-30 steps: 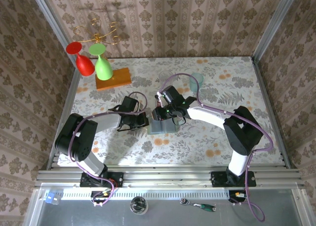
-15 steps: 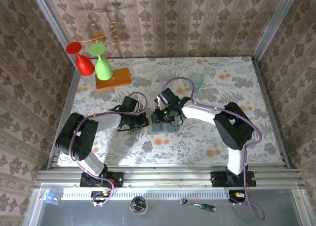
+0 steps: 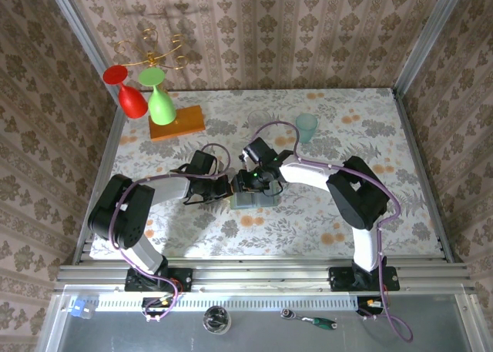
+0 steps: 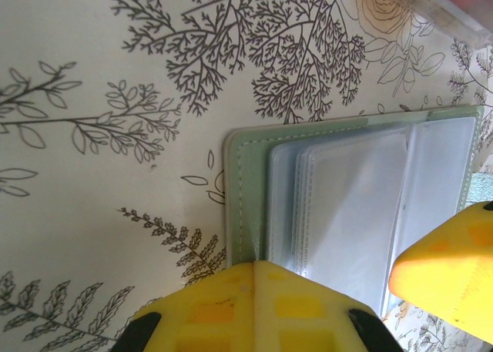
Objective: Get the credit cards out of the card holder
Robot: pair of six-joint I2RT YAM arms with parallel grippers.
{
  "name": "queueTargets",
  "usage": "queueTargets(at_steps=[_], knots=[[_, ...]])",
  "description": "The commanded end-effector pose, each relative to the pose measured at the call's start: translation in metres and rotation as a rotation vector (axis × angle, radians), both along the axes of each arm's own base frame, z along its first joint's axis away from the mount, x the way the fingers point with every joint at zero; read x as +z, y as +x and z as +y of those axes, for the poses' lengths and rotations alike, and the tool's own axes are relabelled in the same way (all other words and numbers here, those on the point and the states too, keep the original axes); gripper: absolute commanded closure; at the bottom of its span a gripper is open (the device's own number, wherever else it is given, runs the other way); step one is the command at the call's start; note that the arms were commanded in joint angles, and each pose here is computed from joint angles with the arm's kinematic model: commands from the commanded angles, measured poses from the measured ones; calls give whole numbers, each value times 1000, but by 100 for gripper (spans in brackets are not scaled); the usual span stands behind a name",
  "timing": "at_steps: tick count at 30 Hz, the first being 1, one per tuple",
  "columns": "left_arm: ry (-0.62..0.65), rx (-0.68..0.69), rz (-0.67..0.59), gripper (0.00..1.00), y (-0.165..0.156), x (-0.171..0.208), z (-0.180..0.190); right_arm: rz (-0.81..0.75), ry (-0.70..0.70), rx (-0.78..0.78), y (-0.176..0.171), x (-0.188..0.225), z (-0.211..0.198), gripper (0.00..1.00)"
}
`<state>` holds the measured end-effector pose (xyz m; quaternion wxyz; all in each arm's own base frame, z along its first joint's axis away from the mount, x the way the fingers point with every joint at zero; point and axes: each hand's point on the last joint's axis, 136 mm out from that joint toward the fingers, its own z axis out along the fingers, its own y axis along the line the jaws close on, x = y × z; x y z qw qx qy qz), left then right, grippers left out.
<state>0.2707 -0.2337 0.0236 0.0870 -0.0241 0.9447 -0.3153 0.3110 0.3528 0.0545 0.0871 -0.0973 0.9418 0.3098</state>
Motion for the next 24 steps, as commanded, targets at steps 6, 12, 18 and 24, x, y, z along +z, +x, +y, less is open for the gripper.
queueTargets(at_steps=[6,12,18,24], knots=[[8,8,33,100,-4,-8,3,46,-33,-38,3,-7,-6,56],[9,10,33,100,-4,-8,4,66,-50,-50,4,-13,-9,55],[10,11,31,100,-3,-7,4,73,-66,-62,3,-15,-13,55],[11,11,35,100,-4,-8,4,76,-89,-84,4,-17,-22,55]])
